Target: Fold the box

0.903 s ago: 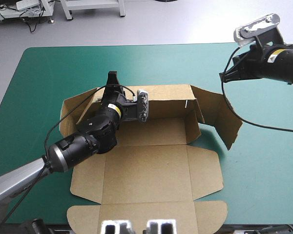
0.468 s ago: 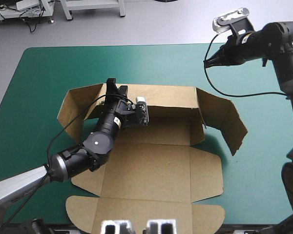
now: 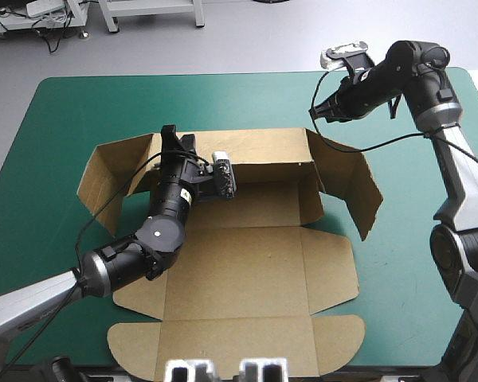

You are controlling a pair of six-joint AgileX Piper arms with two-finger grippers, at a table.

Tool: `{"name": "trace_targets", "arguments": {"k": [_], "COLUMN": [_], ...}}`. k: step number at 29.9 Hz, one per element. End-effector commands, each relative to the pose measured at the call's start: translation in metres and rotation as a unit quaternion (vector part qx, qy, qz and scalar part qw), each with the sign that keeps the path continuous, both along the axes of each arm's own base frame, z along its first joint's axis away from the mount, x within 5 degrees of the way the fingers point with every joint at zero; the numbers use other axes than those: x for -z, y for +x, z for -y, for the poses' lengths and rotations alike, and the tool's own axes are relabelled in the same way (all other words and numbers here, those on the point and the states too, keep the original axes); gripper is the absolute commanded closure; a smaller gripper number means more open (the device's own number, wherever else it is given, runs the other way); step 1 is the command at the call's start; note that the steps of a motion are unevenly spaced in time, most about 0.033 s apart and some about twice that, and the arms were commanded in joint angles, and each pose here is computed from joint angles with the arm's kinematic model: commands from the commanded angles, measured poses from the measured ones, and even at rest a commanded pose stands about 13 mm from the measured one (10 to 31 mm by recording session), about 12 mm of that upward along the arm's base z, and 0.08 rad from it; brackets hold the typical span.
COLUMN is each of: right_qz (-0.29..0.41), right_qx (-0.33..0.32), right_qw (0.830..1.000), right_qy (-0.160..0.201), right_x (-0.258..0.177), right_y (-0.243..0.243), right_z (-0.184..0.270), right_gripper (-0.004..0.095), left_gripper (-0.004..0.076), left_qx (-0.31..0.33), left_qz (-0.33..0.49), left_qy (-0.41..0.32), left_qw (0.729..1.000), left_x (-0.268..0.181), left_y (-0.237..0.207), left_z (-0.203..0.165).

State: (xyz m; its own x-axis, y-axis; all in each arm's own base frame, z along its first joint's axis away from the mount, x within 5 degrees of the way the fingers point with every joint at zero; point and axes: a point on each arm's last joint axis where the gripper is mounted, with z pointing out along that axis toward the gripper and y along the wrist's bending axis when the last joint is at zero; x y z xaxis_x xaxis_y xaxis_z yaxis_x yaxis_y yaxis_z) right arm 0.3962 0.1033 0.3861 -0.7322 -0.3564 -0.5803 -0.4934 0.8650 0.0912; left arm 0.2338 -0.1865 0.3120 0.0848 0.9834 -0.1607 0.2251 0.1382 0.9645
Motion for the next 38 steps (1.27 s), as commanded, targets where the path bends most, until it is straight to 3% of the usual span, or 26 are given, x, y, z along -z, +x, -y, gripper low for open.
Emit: {"name": "trace_targets", "arguments": {"k": [1,18,22,26,30,35,38], "right_qz": [0.003,-0.072,-0.082,-0.045,0.028,0.038,0.061], "right_qx": [-0.018,-0.062,-0.088,-0.159,-0.161,-0.171,-0.166], "right_qw": [1.0,0.995,0.992,0.985,0.984,0.982,0.979], "right_qy": [0.015,0.027,0.047,0.057,0.077,0.07,0.1], "right_x": [-0.012,0.02,0.026,0.022,0.013,0.025,0.038], "right_y": [-0.015,-0.058,-0.07,-0.081,-0.087,-0.101,-0.106], "right_z": [0.001,0.002,-0.001,-0.005,-0.006,-0.003,0.001], "right_gripper": [0.0926,0.0926,0.0926,0.0926,0.0926,0.0926,0.0926], "left_gripper": [0.0732,0.0731,0.0731,0.0731,0.0731,0.0731,0.0731], "left_qx": [-0.015,-0.018,-0.024,-0.03,-0.031,-0.032,-0.034], "left_qz": [0.06,0.058,0.044,0.026,0.018,0.017,0.011], "left_qy": [-0.01,-0.014,-0.022,-0.036,-0.041,-0.042,-0.047], "left_qw": [0.998,0.998,0.999,0.999,0.998,0.998,0.998], "left_x": [-0.027,-0.027,-0.025,-0.022,-0.02,-0.02,-0.019], "left_y": [-0.003,-0.003,-0.003,-0.003,-0.004,-0.004,-0.004], "left_z": [-0.008,-0.009,-0.009,-0.01,-0.01,-0.01,-0.01]}}
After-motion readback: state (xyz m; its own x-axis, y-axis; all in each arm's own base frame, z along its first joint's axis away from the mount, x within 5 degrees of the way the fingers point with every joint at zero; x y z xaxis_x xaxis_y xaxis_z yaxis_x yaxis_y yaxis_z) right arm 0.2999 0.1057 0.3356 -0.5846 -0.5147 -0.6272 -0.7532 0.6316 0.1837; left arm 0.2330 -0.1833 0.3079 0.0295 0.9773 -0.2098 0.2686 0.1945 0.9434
